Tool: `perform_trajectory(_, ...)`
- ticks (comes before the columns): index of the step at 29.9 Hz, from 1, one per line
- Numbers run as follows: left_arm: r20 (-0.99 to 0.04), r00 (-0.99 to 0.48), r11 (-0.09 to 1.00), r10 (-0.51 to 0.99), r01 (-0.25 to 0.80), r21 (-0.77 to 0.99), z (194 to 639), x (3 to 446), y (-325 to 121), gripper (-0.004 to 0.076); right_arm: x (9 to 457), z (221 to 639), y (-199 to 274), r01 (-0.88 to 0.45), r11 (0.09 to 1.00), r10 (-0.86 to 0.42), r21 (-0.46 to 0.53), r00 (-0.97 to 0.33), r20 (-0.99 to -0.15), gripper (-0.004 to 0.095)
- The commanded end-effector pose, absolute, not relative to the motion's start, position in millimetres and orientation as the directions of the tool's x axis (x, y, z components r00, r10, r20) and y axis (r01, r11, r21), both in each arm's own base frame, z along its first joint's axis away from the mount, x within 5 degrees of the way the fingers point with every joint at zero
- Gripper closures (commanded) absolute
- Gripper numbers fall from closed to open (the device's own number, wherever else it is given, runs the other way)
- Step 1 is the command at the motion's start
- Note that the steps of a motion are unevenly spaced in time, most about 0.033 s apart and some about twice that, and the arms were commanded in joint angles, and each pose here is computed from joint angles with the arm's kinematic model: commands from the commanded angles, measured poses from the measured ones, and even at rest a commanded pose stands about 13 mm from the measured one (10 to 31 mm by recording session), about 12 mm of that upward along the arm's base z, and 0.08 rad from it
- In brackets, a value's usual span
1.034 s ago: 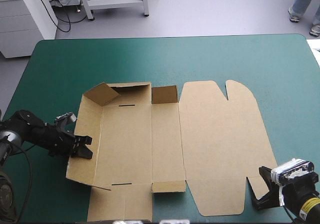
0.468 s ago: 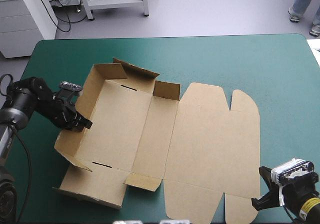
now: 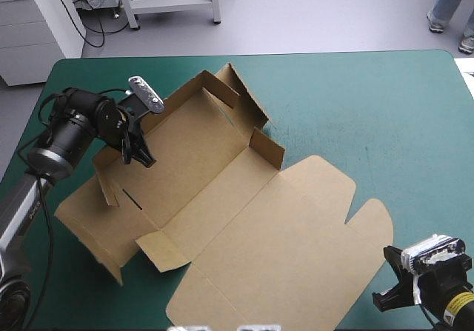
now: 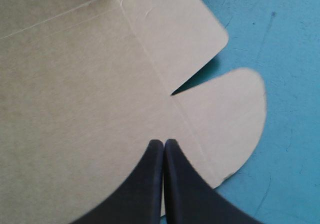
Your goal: Fold the box
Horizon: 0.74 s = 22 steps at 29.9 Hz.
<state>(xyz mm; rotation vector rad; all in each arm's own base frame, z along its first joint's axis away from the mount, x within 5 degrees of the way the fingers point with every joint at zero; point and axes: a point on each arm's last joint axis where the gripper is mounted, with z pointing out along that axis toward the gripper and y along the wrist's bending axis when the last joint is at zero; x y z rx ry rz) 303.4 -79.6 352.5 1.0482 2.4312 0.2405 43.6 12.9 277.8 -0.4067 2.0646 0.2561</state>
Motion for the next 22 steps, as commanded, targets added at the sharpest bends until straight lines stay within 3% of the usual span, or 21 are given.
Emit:
perform_trajectory(1, -0.474, -0.425, 0.632, 0.771, 0.602, 0.488, 385.8, 302.8, -96.8, 0.0732, 46.3, 290.9, 13.6, -0.392, 0.920, -0.166, 0.000, -0.391, -0.905, 0.0926)
perform_trajectory(10, -0.465, -0.129, 0.430, 0.876, 0.647, 0.630, 395.9, 287.7, -155.0, 0.0732, 46.1, 290.8, 14.1, -0.394, 0.919, -0.162, 0.007, -0.394, -0.905, 0.0926)
perform_trajectory(15, -0.382, 0.010, 0.293, 0.924, 0.625, 0.724, 399.6, 276.4, -179.0, 0.0732, 46.0, 290.8, 14.2, -0.395, 0.919, -0.161, 0.009, -0.395, -0.905, 0.0925)
perform_trajectory(22, -0.362, 0.131, 0.211, 0.923, 0.615, 0.760, 397.2, 261.4, -204.8, 0.0732, 46.2, 290.9, 13.8, -0.393, 0.920, -0.164, 0.003, -0.392, -0.905, 0.0925)
